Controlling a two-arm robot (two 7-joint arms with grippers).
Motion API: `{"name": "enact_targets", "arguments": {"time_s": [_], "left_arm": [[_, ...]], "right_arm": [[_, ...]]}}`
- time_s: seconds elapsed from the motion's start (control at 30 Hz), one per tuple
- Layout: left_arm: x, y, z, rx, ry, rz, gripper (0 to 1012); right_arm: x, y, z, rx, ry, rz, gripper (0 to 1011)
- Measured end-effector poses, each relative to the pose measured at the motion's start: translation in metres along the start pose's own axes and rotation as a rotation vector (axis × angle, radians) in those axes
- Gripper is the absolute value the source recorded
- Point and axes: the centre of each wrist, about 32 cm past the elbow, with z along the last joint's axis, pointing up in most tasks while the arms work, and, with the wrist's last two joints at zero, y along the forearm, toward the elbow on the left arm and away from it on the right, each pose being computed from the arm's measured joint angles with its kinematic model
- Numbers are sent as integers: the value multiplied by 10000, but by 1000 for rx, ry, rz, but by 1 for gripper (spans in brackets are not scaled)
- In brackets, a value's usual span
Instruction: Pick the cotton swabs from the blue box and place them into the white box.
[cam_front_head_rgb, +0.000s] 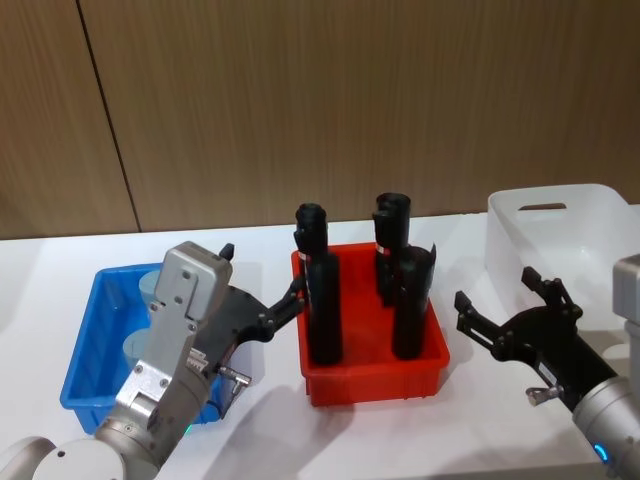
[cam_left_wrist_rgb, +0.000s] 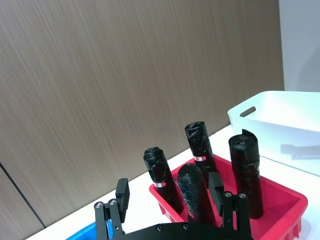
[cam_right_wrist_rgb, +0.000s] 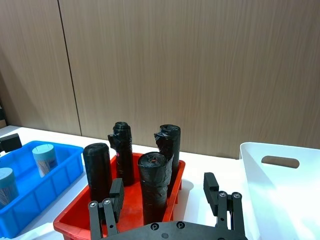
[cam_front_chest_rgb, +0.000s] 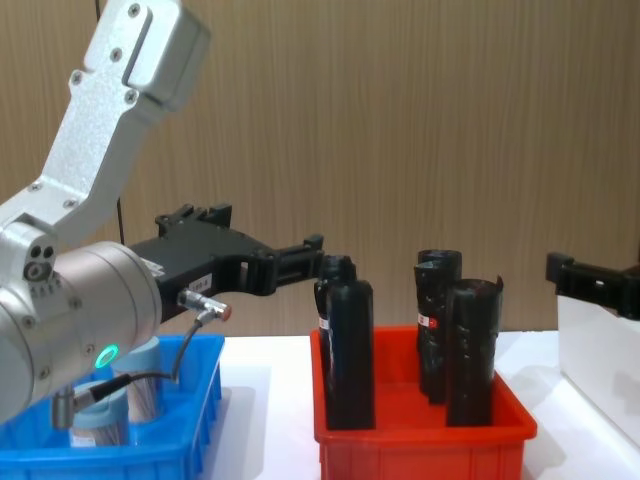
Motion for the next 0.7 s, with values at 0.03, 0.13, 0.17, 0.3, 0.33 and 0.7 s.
{"name": "enact_targets", "arguments": {"time_s": [0.03, 0.13, 0.17, 0.3, 0.33, 0.7], "left_arm": [[0, 0, 0, 0, 0, 0, 1004], [0, 0, 0, 0, 0, 0, 1004], [0, 0, 0, 0, 0, 0, 1004], [0, 0, 0, 0, 0, 0, 1004], [0, 0, 0, 0, 0, 0, 1004], [3, 0, 0, 0, 0, 1, 1004]], "right_arm": [[0, 0, 0, 0, 0, 0, 1001], [0, 0, 0, 0, 0, 0, 1001], [0, 0, 0, 0, 0, 0, 1001], [0, 0, 0, 0, 0, 0, 1001], [0, 0, 0, 0, 0, 0, 1001], [0, 0, 0, 0, 0, 0, 1001]]}}
